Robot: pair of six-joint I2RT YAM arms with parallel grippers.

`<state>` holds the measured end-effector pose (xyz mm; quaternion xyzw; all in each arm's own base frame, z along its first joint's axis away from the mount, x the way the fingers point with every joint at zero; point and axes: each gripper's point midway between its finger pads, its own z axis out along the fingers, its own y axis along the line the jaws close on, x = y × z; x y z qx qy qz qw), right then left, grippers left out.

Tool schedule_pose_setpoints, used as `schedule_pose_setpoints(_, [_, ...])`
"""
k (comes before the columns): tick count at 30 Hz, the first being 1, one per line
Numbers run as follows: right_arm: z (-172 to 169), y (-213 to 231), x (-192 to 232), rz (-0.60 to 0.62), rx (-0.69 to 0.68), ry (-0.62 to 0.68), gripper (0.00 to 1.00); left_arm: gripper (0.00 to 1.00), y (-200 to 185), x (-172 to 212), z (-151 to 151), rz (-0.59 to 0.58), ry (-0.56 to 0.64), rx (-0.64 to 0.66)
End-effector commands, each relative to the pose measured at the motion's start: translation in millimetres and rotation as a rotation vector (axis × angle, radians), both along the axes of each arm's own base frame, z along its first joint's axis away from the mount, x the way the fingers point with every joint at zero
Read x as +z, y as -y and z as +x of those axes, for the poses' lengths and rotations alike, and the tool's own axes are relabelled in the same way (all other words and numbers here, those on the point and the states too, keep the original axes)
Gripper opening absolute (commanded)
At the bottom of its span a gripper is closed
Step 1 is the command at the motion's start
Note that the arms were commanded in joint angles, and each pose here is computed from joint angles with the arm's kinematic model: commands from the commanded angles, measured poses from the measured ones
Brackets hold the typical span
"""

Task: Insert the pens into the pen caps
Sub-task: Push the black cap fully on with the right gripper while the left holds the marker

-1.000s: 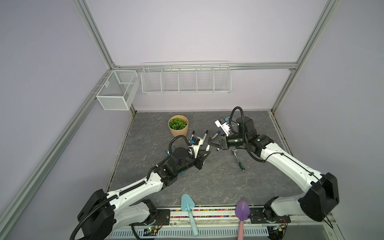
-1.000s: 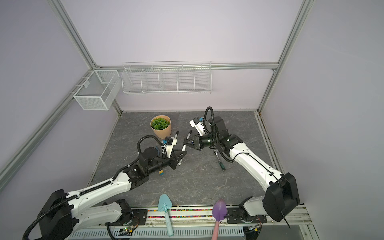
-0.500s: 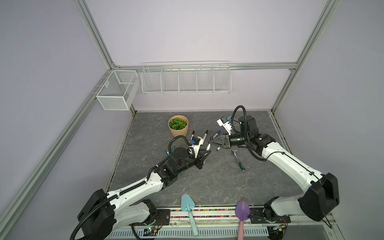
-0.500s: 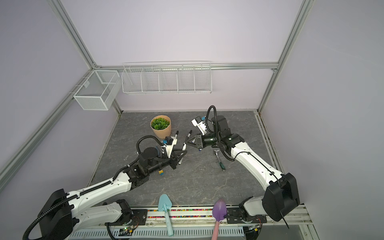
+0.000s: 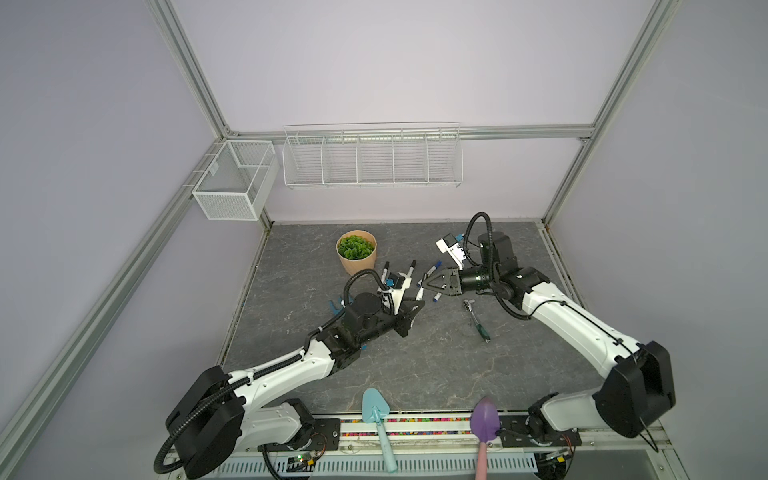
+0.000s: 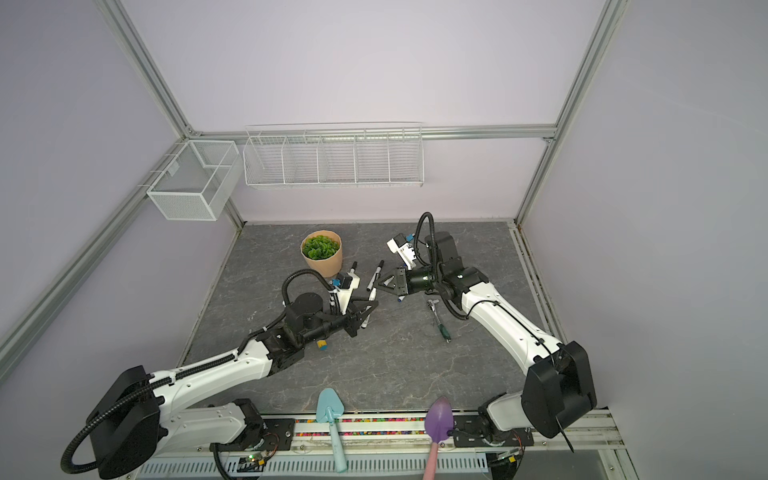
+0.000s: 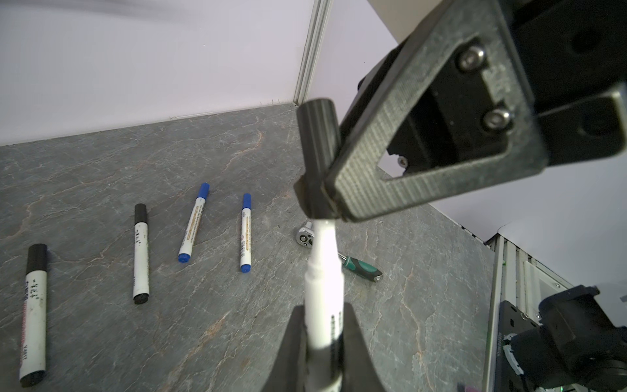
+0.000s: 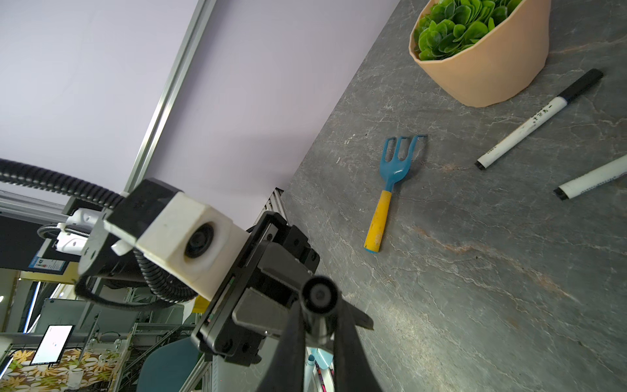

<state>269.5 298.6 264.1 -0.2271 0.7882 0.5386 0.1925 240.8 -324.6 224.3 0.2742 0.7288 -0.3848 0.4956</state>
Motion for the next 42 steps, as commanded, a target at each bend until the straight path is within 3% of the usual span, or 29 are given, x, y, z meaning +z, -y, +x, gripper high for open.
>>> schedule_pose_setpoints(1, [-54.3, -8.9, -26.7, -0.014, 0.171, -0.271, 0.07, 0.0, 0.9, 100.1, 19.2, -0.239, 0.195, 0.062])
schedule_pose_setpoints(13, [-45.9, 1.0, -35.9, -0.042, 0.136, -0.379, 0.07, 0.0, -7.3, 113.3, 16.6, -0.291, 0.153, 0.086])
schedule_pose_setpoints(22, [-35.4, 11.9, -31.0, -0.027, 0.089, -0.37, 0.07, 0.0, -6.4, 113.8, 12.6, -0.303, 0.139, 0.065])
schedule_pose_setpoints(33, [-26.6, 10.9, -28.0, -0.03, 0.059, -0.343, 0.07, 0.0, 22.7, 109.5, 2.6, -0.297, 0.088, -0.089])
schedule_pose_setpoints(42, [-22.5, 11.9, -28.9, -0.032, 0.057, -0.337, 0.07, 0.0, 15.9, 109.9, 3.2, -0.279, 0.094, -0.06])
